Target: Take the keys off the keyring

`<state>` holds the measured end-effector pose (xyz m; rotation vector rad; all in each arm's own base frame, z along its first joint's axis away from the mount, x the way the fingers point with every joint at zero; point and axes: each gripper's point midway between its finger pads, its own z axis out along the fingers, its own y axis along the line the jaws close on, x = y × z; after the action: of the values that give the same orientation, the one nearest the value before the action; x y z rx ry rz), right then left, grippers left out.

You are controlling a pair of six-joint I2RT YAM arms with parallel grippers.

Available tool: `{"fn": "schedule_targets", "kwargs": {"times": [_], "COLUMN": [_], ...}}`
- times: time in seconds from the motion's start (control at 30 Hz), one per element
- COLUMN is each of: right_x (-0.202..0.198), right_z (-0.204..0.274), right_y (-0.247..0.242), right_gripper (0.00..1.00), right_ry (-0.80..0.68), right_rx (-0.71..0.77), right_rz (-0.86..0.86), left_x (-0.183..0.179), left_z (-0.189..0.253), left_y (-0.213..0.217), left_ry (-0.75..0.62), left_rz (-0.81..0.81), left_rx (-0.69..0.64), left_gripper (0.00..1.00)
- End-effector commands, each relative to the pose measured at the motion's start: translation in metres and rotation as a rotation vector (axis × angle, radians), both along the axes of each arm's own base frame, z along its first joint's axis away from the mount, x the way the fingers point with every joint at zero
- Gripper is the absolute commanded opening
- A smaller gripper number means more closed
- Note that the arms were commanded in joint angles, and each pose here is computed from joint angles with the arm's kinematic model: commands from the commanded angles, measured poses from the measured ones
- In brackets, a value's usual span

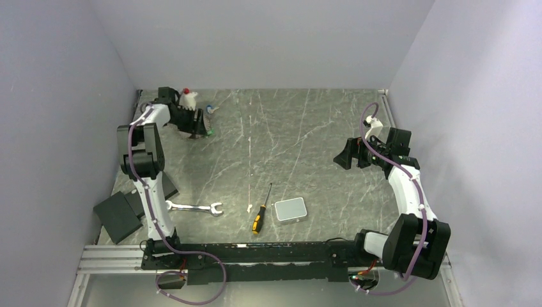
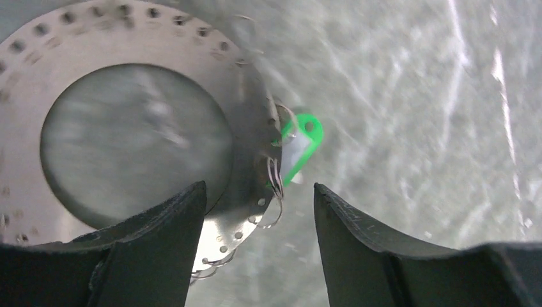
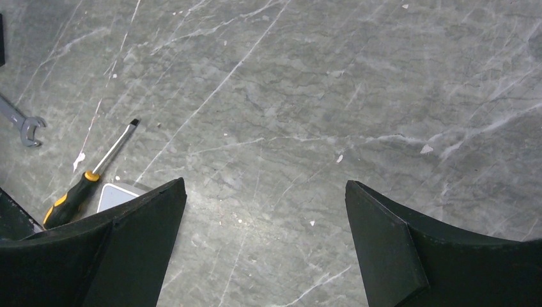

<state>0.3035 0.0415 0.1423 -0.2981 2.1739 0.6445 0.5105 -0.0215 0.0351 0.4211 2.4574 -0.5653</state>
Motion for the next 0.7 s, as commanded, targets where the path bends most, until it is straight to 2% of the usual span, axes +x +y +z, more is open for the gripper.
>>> {"fn": "schedule_targets", "kwargs": {"times": [0.0,0.13,0.2,0.27,0.37,0.67], "right_x": [0.008,0.007,0.006,0.005,0.004,0.003], "right_z": [0.017,0.018,0.02,0.02,0.023,0.026], "right_y": [-0.001,0.0,0.0,0.002,0.003,0.005], "right_gripper": [1.0,1.0,1.0,1.0,1.0,1.0], "right_ry": [-0.064,-0.066,-0.072,-0.076,-0.088,-0.106], "right_rx": [-0.015,-0.011,-0.011,-0.007,-0.006,-0.004], "right_rz": [0.011,0.016,0.019,0.024,0.032,0.039], "left_x": [-0.071,-0.123,-0.134,-0.136,-0.133,-0.141], "left_z": [0.0,0.009,0.023,0.041,0.055,0.05], "left_y": [-0.06,-0.107,-0.118,-0.119,-0.106,-0.089], "left_ry": [0.14,0.197,0.17,0.136,0.089,-0.052], "left_rz": [-0.127,-0.246,-0.294,-0.329,-0.371,-0.495], "left_rx": [-0.055,-0.079,-0.073,-0.07,0.022,0.271], "left_gripper": [0.67,0.73,0.77,0.8,0.81,0.81]}}
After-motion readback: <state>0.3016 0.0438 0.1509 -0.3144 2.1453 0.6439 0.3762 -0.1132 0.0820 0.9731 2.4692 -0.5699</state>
